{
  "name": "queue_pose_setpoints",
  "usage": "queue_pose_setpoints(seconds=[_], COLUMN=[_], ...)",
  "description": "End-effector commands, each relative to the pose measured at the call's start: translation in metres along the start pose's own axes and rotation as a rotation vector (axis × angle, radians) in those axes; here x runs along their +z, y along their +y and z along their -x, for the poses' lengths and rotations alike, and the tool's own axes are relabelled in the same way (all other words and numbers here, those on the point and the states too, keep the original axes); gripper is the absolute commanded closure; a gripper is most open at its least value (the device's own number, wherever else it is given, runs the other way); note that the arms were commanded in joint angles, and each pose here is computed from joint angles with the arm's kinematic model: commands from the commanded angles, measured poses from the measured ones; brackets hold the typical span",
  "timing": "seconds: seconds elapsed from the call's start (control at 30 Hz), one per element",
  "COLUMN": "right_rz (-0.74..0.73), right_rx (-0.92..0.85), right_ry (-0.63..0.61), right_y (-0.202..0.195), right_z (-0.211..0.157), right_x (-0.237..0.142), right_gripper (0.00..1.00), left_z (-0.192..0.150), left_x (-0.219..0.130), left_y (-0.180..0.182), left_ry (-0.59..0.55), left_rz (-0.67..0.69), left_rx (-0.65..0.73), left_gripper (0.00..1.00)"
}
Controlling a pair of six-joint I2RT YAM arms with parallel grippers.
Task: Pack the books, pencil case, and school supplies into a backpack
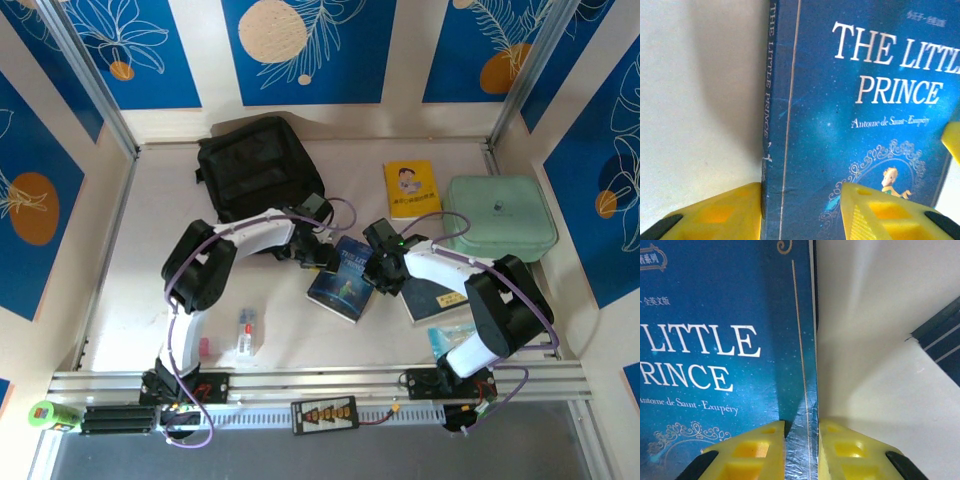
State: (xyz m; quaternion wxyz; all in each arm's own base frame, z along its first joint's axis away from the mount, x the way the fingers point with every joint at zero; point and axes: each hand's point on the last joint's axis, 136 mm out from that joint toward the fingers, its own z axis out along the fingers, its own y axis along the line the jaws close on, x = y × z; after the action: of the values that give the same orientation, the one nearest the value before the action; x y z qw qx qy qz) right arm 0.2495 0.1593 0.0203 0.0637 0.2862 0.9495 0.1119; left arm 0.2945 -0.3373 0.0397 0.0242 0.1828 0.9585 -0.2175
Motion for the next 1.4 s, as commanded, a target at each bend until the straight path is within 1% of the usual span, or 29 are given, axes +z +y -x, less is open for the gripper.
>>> queue_pose_setpoints(seconds=[0.0,0.17,0.27,0.4,0.5,0.63,0.7,0.73,0.87,0.93,1.03,1.13,1.23,1.37], right_rz=[-0.070,-0.075,-0.078,-0.084,-0.083,-0.082,-0.082,-0.084,-0.081,-0.081,-0.058,0.027,0.185,0.527], right_rx=[0.016,0.017,0.018,0.019,0.019,0.023,0.024,0.025,0.023,0.017,-0.005,-0.029,-0.067,-0.099], right_ry=[0.020,0.013,0.017,0.023,0.017,0.008,0.009,0.010,0.009,0.004,-0.017,-0.062,-0.108,-0.144], right_y=[-0.020,-0.021,-0.021,-0.022,-0.021,-0.020,-0.021,-0.021,-0.020,-0.019,-0.014,-0.001,0.022,0.066], right_z=[-0.009,-0.008,-0.009,-0.010,-0.009,-0.007,-0.007,-0.007,-0.006,-0.005,0.001,0.012,0.023,0.032], right_x=[0.017,0.017,0.019,0.021,0.020,0.018,0.019,0.019,0.020,0.018,0.012,-0.003,-0.023,-0.060], right_gripper=[0.79,0.79,0.79,0.80,0.79,0.80,0.80,0.80,0.80,0.80,0.78,0.70,0.59,0.43], left_z=[-0.007,-0.020,-0.026,-0.025,-0.023,-0.019,-0.014,-0.013,-0.012,-0.013,-0.010,-0.001,0.012,0.035], left_x=[-0.036,-0.044,-0.039,-0.031,-0.025,-0.028,-0.034,-0.035,-0.037,-0.036,-0.045,-0.064,-0.090,-0.137], left_y=[-0.055,-0.068,-0.066,-0.062,-0.059,-0.068,-0.075,-0.076,-0.063,-0.055,-0.051,-0.046,-0.037,-0.027], left_ry=[-0.013,-0.002,0.008,0.019,0.031,0.025,0.007,0.000,-0.014,-0.015,-0.043,-0.101,-0.179,-0.329], left_rz=[-0.216,-0.323,-0.330,-0.323,-0.319,-0.400,-0.448,-0.451,-0.370,-0.333,-0.310,-0.291,-0.266,-0.268], left_rx=[0.048,0.056,0.046,-0.001,-0.063,-0.112,-0.122,-0.123,-0.108,-0.115,-0.113,-0.102,-0.106,-0.131], left_gripper=[0.58,0.59,0.59,0.60,0.65,0.70,0.72,0.72,0.74,0.80,0.89,1.00,1.00,1.00])
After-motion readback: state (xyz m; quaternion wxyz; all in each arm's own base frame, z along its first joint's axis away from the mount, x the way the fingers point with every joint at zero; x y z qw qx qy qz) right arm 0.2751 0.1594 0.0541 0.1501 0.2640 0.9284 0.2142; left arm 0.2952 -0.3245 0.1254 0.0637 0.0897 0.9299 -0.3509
